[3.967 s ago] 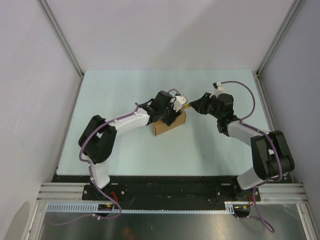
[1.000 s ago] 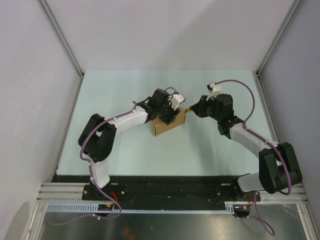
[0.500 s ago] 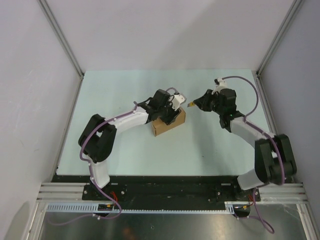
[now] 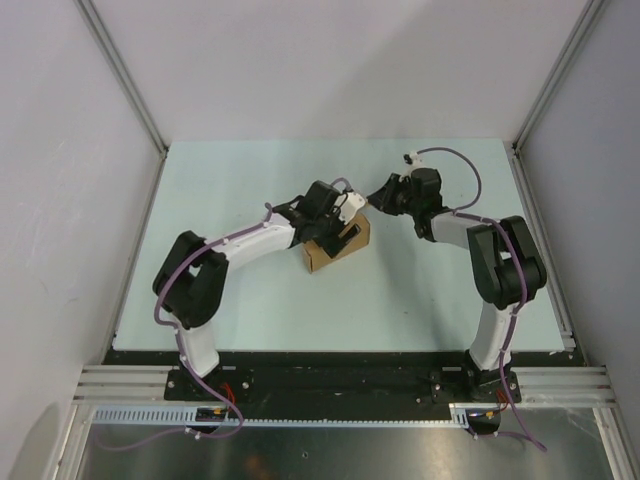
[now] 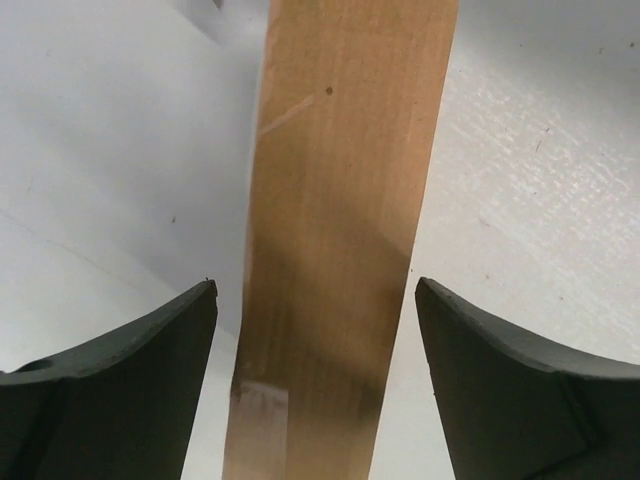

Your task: Unpack the express box

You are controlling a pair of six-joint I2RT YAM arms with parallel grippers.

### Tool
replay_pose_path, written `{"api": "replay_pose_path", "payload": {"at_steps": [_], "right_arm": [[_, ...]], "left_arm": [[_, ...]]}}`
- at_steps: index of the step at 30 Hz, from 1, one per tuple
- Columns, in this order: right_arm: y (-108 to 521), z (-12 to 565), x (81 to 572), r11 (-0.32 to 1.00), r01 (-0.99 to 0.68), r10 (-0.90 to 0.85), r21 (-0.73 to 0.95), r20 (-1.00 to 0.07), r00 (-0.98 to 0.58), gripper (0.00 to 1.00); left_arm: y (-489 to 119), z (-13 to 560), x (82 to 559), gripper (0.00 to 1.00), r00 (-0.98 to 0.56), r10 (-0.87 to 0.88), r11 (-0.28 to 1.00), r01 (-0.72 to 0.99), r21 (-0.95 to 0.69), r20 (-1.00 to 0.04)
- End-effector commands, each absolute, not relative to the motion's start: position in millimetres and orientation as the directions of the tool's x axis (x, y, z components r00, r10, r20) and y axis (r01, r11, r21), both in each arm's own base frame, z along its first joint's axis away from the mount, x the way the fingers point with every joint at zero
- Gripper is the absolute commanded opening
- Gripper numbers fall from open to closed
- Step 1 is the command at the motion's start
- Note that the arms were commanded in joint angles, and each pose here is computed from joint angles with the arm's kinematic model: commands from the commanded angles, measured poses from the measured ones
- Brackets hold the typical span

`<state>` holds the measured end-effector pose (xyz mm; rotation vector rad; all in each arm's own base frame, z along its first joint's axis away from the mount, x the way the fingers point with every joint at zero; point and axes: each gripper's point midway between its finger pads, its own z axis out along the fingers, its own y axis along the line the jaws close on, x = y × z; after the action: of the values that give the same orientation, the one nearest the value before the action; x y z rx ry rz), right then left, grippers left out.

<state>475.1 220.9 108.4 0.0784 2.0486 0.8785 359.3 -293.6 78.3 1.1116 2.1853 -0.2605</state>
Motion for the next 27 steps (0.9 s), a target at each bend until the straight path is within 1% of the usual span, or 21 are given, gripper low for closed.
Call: {"api": "replay_pose_path", "payload": {"at_steps": [1,3,4,6,7,8,9,11,12,13,14,16,17,19,21,23,24,25,27], "right_arm": [[251,128,476,0.675,-0.366,0.350,0.641,-0.714,-0.606,0.00],[255,119,470,0.675,-0.358,0.333,0.646,-0.698,-0.634,0.00],[255,117,467,0.678,-0.353,0.323,0.645,-0.693,-0.645,0.00],[251,103,454,0.709,-0.297,0.309,0.640,-0.660,-0.684,0.00],[246,112,452,0.722,-0.283,0.326,0.631,-0.671,-0.666,0.00],[244,111,446,0.728,-0.269,0.332,0.630,-0.668,-0.666,0.00],[239,104,439,0.744,-0.239,0.337,0.625,-0.658,-0.673,0.00],[236,110,431,0.750,-0.222,0.343,0.623,-0.653,-0.675,0.00],[233,103,424,0.763,-0.196,0.335,0.616,-0.636,-0.696,0.00],[231,102,419,0.770,-0.184,0.333,0.611,-0.631,-0.701,0.00],[230,104,413,0.776,-0.170,0.332,0.608,-0.622,-0.709,0.00],[226,103,408,0.794,-0.142,0.332,0.591,-0.617,-0.714,0.00],[225,104,405,0.794,-0.126,0.340,0.594,-0.607,-0.718,0.00],[224,107,399,0.795,-0.110,0.343,0.596,-0.591,-0.730,0.00],[225,110,391,0.792,-0.092,0.348,0.603,-0.570,-0.745,0.00],[225,107,382,0.797,-0.065,0.347,0.600,-0.544,-0.764,0.00],[223,101,375,0.797,-0.010,0.370,0.604,-0.501,-0.783,0.00],[223,103,372,0.794,0.006,0.379,0.608,-0.487,-0.787,0.00],[226,100,362,0.796,0.026,0.376,0.605,-0.460,-0.805,0.00]], "left_arm": [[-292,150,367,0.85,-0.353,0.563,0.664,0.731,0.156,-0.747],[-288,169,363,0.85,-0.340,0.532,0.679,0.718,0.151,-0.776],[-285,169,359,0.85,-0.347,0.527,0.684,0.715,0.145,-0.776],[-282,175,350,0.82,-0.370,0.486,0.706,0.700,0.106,-0.791],[-277,179,338,0.79,-0.382,0.464,0.711,0.699,0.079,-0.799],[-281,180,326,0.75,-0.389,0.445,0.688,0.725,0.030,-0.807],[-281,179,316,0.73,-0.420,0.413,0.694,0.719,-0.019,-0.808],[-277,173,292,0.65,-0.451,0.392,0.688,0.722,-0.071,-0.802],[-277,168,284,0.63,-0.488,0.370,0.700,0.706,-0.108,-0.790],[-274,152,268,0.61,-0.512,0.388,0.696,0.708,-0.120,-0.767],[-273,153,260,0.56,-0.517,0.375,0.696,0.705,-0.134,-0.770],[-271,134,236,0.52,-0.568,0.377,0.695,0.696,-0.182,-0.732],[-271,136,231,0.49,-0.569,0.365,0.693,0.695,-0.193,-0.737],[-269,120,216,0.48,-0.608,0.357,0.700,0.677,-0.228,-0.709],[-269,114,213,0.47,-0.636,0.320,0.722,0.644,-0.254,-0.702],[-262,103,220,0.44,-0.660,0.284,0.775,0.585,-0.239,-0.695],[-263,98,224,0.44,-0.683,0.247,0.799,0.545,-0.253,-0.688],[-256,93,232,0.44,-0.688,0.221,0.839,0.496,-0.225,-0.691],[-254,84,240,0.44,-0.711,0.163,0.877,0.422,-0.230,-0.684]]}}
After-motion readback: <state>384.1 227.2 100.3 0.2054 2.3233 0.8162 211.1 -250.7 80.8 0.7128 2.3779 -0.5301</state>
